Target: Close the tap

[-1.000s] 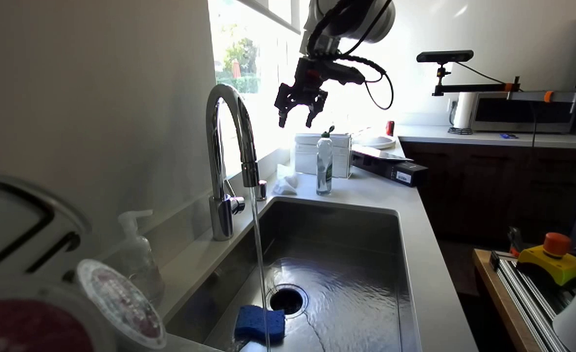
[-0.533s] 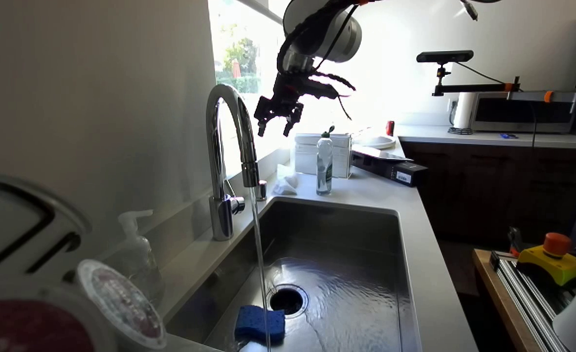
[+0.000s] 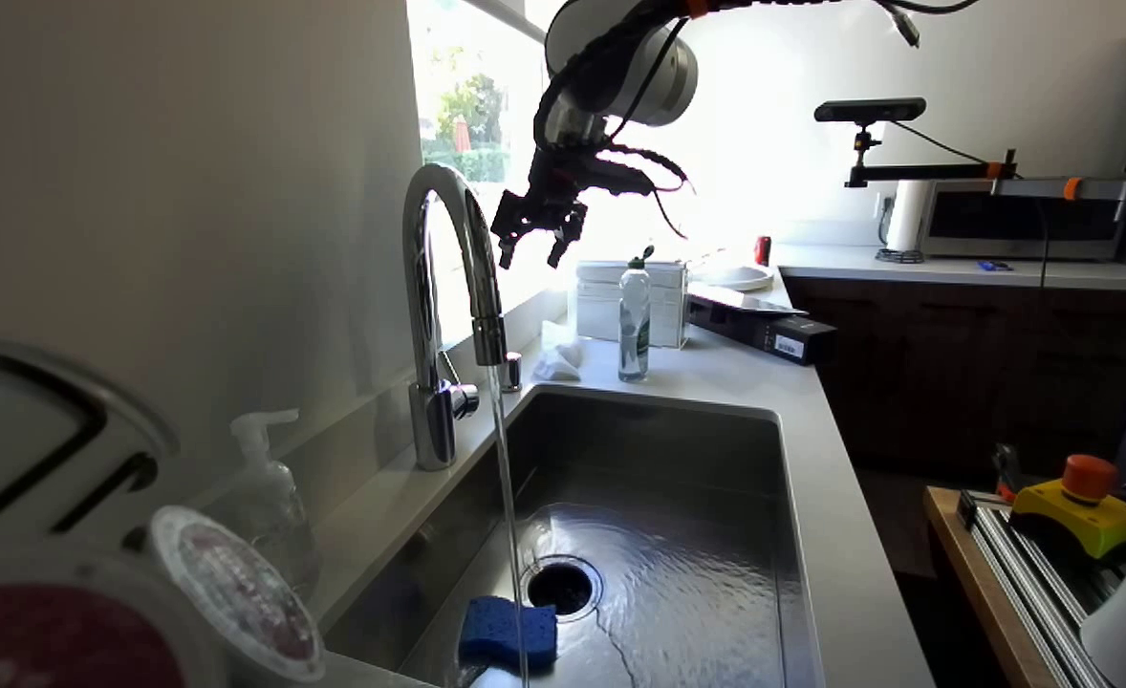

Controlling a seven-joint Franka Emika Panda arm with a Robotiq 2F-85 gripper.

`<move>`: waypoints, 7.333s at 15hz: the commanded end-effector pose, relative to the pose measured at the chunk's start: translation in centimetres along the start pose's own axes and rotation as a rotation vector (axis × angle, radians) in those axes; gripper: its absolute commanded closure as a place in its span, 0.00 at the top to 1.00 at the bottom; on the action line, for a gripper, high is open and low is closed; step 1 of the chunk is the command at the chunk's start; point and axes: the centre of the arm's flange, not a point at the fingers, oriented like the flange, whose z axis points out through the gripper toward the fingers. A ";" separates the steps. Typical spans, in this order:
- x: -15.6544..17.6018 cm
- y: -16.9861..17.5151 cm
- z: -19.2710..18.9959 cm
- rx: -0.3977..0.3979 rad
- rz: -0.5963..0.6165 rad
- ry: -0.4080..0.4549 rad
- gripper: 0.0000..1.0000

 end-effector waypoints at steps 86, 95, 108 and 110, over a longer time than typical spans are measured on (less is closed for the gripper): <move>8.2 -4.5 17.0 0.263 -0.535 -0.125 0.03; 5.8 -5.5 15.8 0.236 -0.599 -0.161 0.03; 1.9 -4.2 13.5 0.249 -0.576 -0.205 0.03; 1.5 -3.8 13.4 0.241 -0.567 -0.214 0.03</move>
